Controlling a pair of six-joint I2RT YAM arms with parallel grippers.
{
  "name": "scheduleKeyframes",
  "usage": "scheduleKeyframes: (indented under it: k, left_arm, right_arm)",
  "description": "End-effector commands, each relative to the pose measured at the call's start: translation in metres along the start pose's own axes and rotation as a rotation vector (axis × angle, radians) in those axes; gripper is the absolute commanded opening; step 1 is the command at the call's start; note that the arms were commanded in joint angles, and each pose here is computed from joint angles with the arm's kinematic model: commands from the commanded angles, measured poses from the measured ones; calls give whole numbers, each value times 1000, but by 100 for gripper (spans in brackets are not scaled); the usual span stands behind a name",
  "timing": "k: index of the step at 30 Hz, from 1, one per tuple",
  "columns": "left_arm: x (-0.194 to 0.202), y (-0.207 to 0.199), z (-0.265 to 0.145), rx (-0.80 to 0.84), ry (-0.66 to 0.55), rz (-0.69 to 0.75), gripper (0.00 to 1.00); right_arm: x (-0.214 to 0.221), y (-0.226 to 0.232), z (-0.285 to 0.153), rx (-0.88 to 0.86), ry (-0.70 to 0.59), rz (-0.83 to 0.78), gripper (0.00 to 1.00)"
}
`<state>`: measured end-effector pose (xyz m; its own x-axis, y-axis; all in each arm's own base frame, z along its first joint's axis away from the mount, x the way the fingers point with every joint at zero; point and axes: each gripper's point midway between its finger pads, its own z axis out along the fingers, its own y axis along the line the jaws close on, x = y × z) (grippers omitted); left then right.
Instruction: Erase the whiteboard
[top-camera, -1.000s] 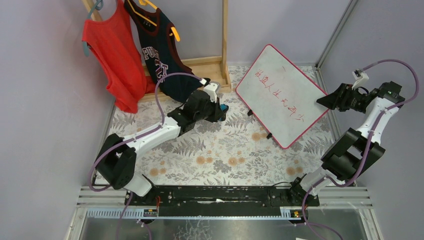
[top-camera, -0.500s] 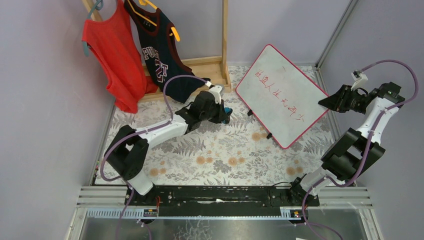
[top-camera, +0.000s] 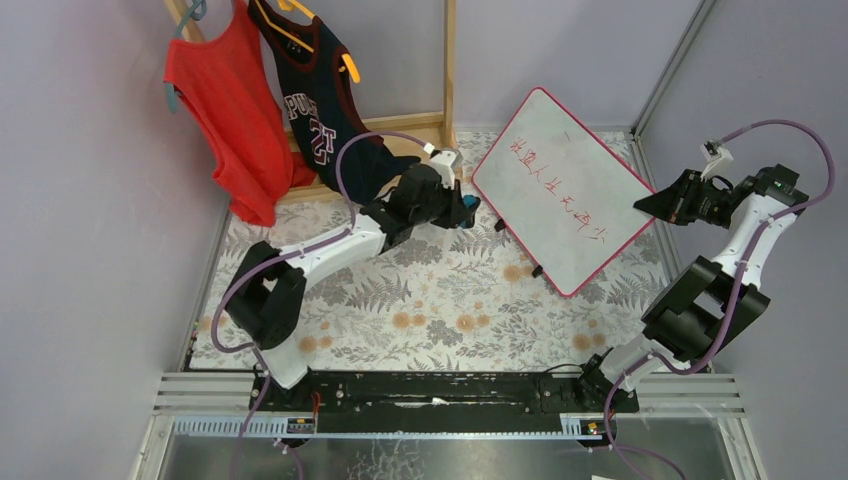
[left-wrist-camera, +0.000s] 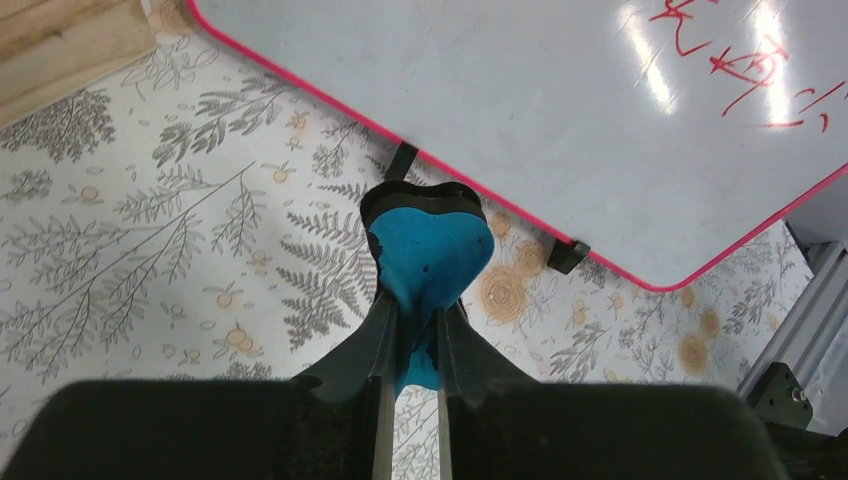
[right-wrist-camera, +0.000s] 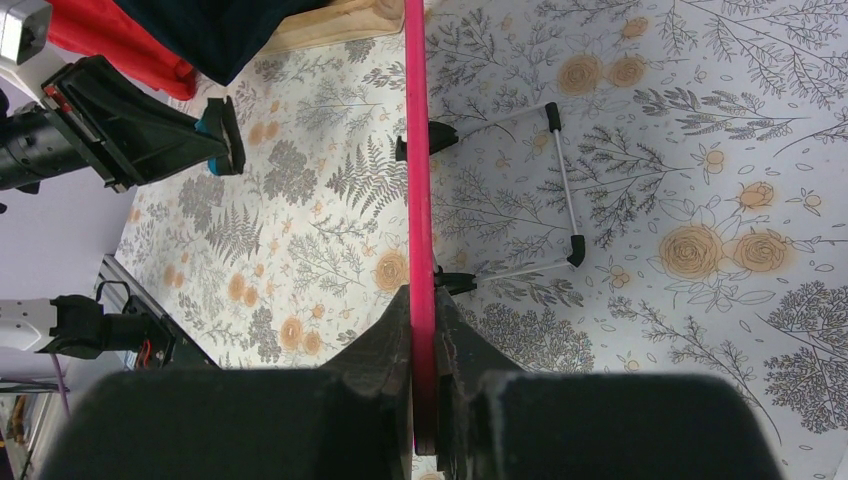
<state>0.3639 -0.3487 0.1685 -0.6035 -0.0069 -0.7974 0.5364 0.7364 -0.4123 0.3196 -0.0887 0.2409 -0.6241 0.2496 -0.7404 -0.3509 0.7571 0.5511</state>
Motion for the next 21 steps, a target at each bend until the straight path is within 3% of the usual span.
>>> scheduleKeyframes:
  k: [1,14,21]
  left_arm:
    - [-27,-11,12,45,-55,14,0]
    - [-80,-32,59,155,-163,188,0]
    - [-92,-61,72,330,-185,307,0]
  right_arm:
    - [-7,7,-8,41,3,-85,0]
    - [-4,10,-7,24,13,-79,0]
    - [-5,14,-10,22,23,-89,0]
